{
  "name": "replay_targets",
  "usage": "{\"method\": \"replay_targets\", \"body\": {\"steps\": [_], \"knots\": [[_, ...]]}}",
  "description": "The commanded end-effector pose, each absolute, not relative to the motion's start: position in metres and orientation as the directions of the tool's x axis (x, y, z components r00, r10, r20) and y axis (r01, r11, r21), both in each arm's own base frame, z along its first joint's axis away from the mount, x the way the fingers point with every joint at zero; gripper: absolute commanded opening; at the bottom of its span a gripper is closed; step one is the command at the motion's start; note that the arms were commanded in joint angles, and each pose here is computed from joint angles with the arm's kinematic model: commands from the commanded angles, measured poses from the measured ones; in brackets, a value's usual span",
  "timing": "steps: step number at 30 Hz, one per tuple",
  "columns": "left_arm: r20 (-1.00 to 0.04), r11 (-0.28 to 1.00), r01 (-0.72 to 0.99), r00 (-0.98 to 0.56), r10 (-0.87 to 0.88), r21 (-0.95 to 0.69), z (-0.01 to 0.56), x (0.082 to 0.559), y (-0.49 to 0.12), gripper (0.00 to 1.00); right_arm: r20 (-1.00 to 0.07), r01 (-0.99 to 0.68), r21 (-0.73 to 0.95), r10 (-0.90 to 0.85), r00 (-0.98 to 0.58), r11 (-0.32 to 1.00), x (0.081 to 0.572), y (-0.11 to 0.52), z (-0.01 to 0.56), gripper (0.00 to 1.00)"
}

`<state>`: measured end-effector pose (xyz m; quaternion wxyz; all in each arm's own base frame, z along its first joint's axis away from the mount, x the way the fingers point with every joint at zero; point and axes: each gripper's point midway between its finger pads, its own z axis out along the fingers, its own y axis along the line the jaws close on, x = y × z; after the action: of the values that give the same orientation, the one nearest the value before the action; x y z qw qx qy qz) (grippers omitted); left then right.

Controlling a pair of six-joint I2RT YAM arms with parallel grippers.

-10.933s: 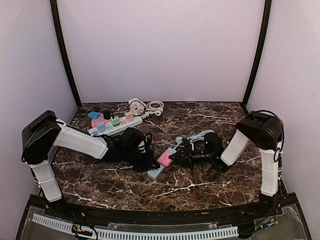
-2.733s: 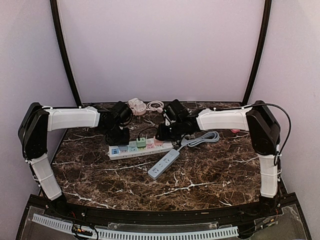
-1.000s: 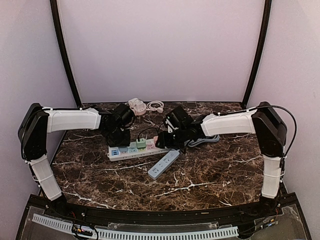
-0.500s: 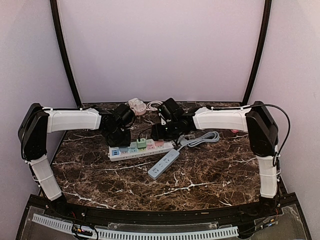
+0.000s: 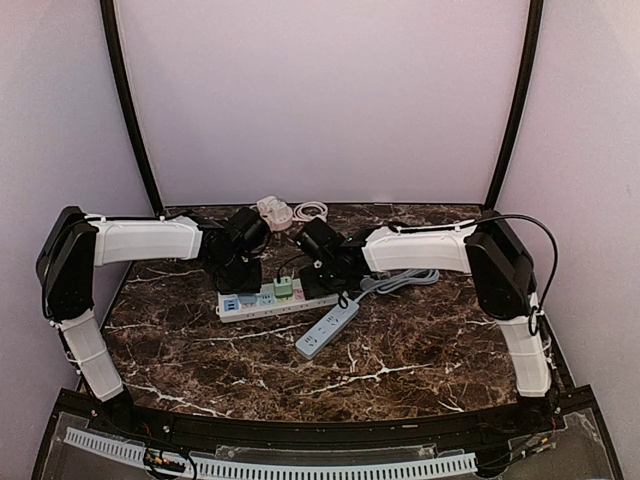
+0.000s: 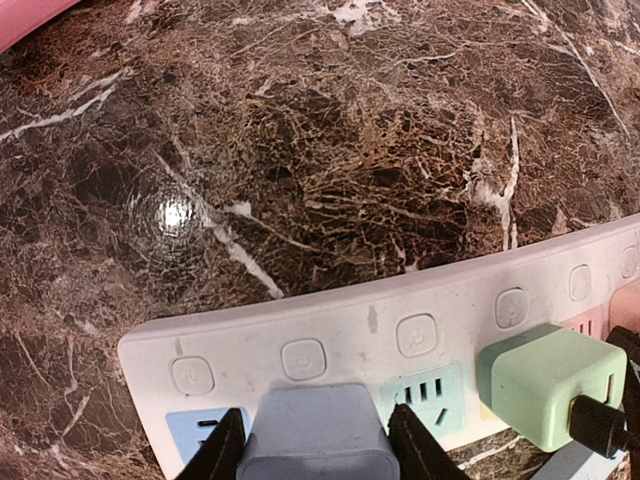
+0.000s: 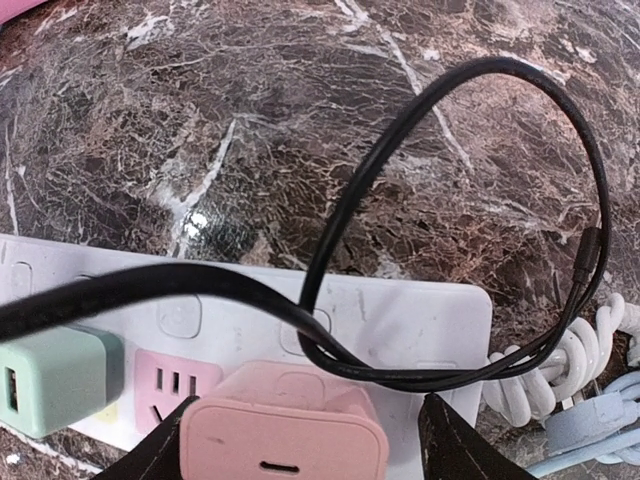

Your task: Pull the plug off the socket

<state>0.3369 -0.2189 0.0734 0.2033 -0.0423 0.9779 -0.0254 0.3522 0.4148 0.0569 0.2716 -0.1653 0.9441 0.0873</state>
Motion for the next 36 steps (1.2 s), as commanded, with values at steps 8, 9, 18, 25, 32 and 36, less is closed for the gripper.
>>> {"method": "replay_targets", "body": {"steps": [8,9,18,25,32,36], "knots": [[-0.415,0.987,-0.048,-0.903,-0.108,-0.152,0.091,0.339,-0.247,0.14,-0.453,-0.372,-0.042,-0.349,-0.82,0.927,0.334,0.41,0.002,0.7],[-0.422,0.986,-0.048,-0.9,-0.112,-0.158,0.094,0.341,-0.248,0.15,-0.441,-0.373,-0.049,-0.356,-0.824,0.926,0.331,0.409,-0.003,0.7],[-0.448,0.979,-0.016,-0.887,-0.109,-0.205,0.125,0.35,-0.259,0.16,-0.353,-0.383,-0.112,-0.397,-0.847,0.917,0.313,0.393,-0.039,0.7],[-0.481,0.978,-0.054,-0.864,-0.147,-0.202,0.126,0.343,-0.247,0.13,-0.331,-0.386,-0.096,-0.395,-0.857,0.918,0.307,0.392,-0.045,0.71],[-0.529,0.982,-0.077,-0.833,-0.16,-0.175,0.139,0.336,-0.227,0.15,-0.341,-0.39,-0.072,-0.39,-0.856,0.918,0.306,0.396,-0.037,0.72],[-0.528,0.982,-0.116,-0.83,-0.179,-0.151,0.143,0.336,-0.206,0.15,-0.389,-0.397,-0.051,-0.384,-0.837,0.916,0.313,0.404,-0.011,0.74]]}}
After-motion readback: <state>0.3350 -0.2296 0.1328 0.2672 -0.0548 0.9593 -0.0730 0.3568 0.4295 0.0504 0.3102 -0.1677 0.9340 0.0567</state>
